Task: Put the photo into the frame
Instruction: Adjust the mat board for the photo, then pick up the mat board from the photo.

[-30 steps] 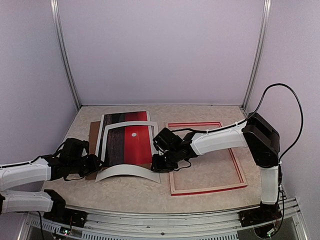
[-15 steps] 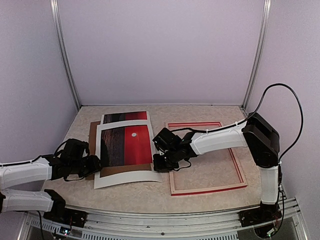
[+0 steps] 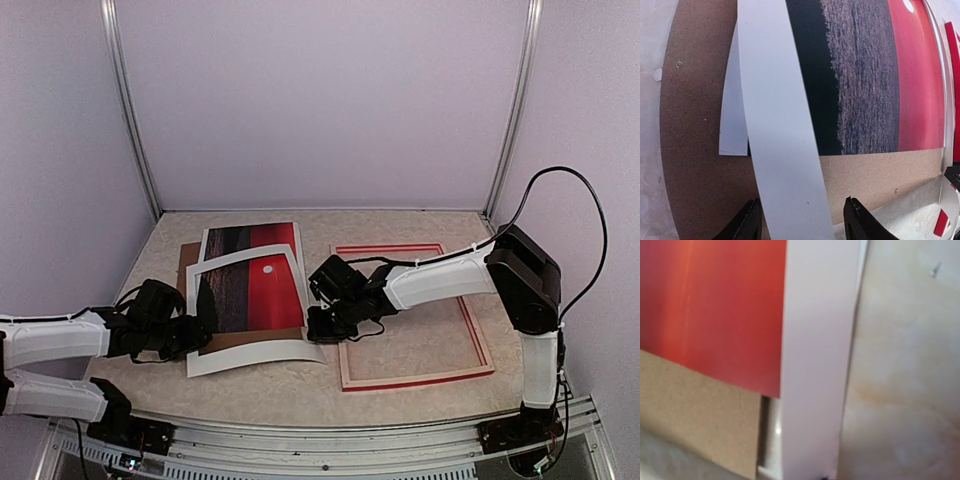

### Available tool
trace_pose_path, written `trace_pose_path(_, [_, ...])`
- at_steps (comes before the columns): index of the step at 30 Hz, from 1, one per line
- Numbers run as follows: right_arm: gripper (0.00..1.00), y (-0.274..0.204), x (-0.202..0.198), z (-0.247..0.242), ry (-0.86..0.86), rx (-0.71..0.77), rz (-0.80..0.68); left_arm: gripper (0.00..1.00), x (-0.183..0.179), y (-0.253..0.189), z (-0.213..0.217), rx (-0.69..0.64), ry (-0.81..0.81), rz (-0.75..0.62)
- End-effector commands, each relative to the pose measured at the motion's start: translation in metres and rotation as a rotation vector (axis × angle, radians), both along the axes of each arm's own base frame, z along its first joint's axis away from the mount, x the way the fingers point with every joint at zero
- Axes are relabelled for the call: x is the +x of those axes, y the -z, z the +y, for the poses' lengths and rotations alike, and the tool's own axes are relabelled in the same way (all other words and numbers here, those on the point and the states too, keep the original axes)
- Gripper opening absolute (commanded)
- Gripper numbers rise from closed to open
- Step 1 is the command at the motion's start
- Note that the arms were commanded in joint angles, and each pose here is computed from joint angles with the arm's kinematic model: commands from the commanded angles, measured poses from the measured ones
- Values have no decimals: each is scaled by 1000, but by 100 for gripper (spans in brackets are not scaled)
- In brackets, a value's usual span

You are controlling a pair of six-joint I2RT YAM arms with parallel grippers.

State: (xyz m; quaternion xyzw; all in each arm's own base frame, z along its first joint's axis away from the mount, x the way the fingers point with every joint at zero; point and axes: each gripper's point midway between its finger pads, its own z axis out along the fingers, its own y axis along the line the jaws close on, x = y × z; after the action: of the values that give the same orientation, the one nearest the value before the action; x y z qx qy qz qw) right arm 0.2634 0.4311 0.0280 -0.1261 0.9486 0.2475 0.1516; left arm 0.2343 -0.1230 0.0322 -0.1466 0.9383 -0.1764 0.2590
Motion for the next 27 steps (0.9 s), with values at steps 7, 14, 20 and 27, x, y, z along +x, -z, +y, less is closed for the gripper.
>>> trace_pose_path(7, [16, 29, -7, -24, 22, -87, 45, 44, 16, -57, -30, -243, 67, -110])
trace_pose_path(14, [16, 30, -7, -24, 20, -89, 45, 43, 23, -82, -26, -345, 76, -157])
trace_pose_path(20, [16, 30, -7, -23, 15, -88, 45, 42, 29, -92, -18, -395, 69, -173])
trace_pose_path(27, [16, 30, -8, -24, 18, -90, 43, 30, 34, -93, -12, -393, 63, -173])
